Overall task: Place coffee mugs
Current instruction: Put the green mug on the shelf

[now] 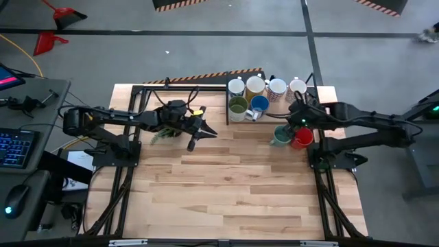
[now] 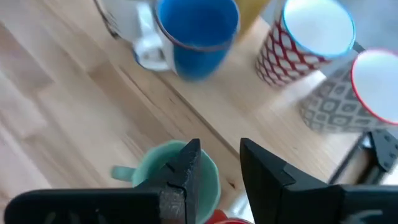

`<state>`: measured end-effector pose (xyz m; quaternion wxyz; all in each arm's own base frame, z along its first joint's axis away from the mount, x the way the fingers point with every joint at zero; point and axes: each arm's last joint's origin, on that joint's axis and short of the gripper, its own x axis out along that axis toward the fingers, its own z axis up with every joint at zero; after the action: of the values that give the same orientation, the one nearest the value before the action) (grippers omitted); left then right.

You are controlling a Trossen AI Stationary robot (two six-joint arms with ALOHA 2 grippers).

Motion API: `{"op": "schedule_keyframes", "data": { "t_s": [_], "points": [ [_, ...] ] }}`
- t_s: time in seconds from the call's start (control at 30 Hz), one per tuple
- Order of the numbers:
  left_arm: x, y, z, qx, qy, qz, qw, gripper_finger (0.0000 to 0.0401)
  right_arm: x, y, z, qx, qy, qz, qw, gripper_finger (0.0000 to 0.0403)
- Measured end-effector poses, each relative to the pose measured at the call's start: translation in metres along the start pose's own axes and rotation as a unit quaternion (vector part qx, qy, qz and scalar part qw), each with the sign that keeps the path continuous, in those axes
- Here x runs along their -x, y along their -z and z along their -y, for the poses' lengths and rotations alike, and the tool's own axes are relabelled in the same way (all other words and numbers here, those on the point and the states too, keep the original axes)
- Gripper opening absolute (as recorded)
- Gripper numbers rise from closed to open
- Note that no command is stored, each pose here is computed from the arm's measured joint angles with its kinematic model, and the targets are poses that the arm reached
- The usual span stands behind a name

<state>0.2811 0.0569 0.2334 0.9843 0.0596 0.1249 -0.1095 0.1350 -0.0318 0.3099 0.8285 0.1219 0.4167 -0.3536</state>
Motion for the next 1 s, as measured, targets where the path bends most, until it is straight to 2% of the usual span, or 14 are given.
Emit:
{"op": "schedule_keyframes", "data": {
  "t_s": [0.2, 0.33, 0.63, 0.77, 0.9, 1.0],
  "points": [
    [-0.002, 0.002, 0.0, 0.001, 0.001, -0.004, 1.0, 0.0051, -0.024, -0.002, -0.004, 0.003, 0.035, -0.062, 0.997, 0.0094],
    [-0.002, 0.002, 0.0, 0.001, 0.001, -0.004, 1.0, 0.0051, -0.041, 0.004, -0.005, 0.001, 0.038, -0.103, 0.994, 0.0094],
    [-0.002, 0.002, 0.0, 0.005, 0.001, -0.004, 1.0, 0.0051, -0.071, 0.024, -0.004, -0.005, 0.04, -0.145, 0.989, 0.0094],
    [-0.002, 0.002, 0.0, 0.005, 0.001, -0.004, 1.0, 0.0051, -0.078, 0.028, -0.006, -0.004, 0.033, -0.138, 0.99, 0.0094],
    [-0.002, 0.002, 0.0, 0.005, 0.001, -0.004, 1.0, 0.0051, -0.079, 0.021, -0.008, 0.044, 0.014, -0.107, 0.993, 0.0094],
    [-0.002, 0.002, 0.0, 0.005, 0.001, -0.004, 1.0, 0.0051, -0.073, 0.01, -0.01, 0.048, 0.003, -0.08, 0.996, 0.0094]
  ]
}}
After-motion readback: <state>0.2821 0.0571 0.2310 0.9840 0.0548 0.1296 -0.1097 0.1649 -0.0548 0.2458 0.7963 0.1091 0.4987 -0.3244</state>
